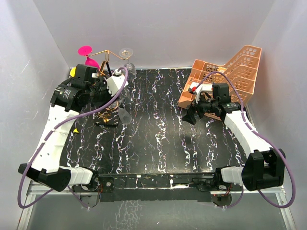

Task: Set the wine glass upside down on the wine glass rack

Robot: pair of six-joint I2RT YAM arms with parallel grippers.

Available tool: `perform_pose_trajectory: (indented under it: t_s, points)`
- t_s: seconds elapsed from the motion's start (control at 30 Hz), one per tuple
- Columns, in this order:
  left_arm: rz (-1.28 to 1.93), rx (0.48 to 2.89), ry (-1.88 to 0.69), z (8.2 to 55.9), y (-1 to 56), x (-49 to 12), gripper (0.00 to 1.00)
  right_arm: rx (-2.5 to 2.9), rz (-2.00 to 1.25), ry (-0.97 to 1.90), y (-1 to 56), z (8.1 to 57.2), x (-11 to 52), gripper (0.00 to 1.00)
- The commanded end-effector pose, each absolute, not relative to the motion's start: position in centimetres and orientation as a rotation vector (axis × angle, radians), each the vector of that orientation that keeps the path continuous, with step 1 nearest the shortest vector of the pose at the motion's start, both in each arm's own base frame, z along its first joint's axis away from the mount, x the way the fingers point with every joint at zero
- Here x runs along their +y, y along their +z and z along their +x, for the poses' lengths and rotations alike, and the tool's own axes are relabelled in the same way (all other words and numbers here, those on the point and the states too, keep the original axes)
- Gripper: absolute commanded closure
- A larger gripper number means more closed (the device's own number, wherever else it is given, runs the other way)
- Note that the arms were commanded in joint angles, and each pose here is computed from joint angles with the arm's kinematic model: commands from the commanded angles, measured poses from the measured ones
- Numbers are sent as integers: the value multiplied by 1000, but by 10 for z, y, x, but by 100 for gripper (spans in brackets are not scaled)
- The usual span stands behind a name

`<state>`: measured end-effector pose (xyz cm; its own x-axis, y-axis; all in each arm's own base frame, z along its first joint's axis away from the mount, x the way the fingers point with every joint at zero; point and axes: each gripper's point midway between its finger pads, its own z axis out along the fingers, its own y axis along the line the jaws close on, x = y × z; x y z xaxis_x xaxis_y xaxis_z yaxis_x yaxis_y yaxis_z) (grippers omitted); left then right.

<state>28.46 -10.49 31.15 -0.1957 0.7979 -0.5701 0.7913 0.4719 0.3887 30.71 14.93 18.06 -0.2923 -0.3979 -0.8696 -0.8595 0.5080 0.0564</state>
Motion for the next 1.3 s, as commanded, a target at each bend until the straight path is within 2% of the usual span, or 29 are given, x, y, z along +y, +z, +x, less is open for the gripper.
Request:
perform_pose_trajectory:
  t_s: [0.0,0.6,0.93,1.13,1.27]
  points:
    - [1267,1950,3,290,324,-108,50,1839,-1056,646,193,315,150,1]
    - [1169,1936,30,299,338,-107,48,1839,-1055,644,193,315,149,2]
    - [1003,1922,98,315,359,-96,44,1865,-1004,595,195,324,144,1]
    - [662,1899,199,338,392,-61,26,1899,-775,383,238,360,118,2]
    - [409,1872,262,344,409,-27,4,1882,-591,177,281,386,87,1]
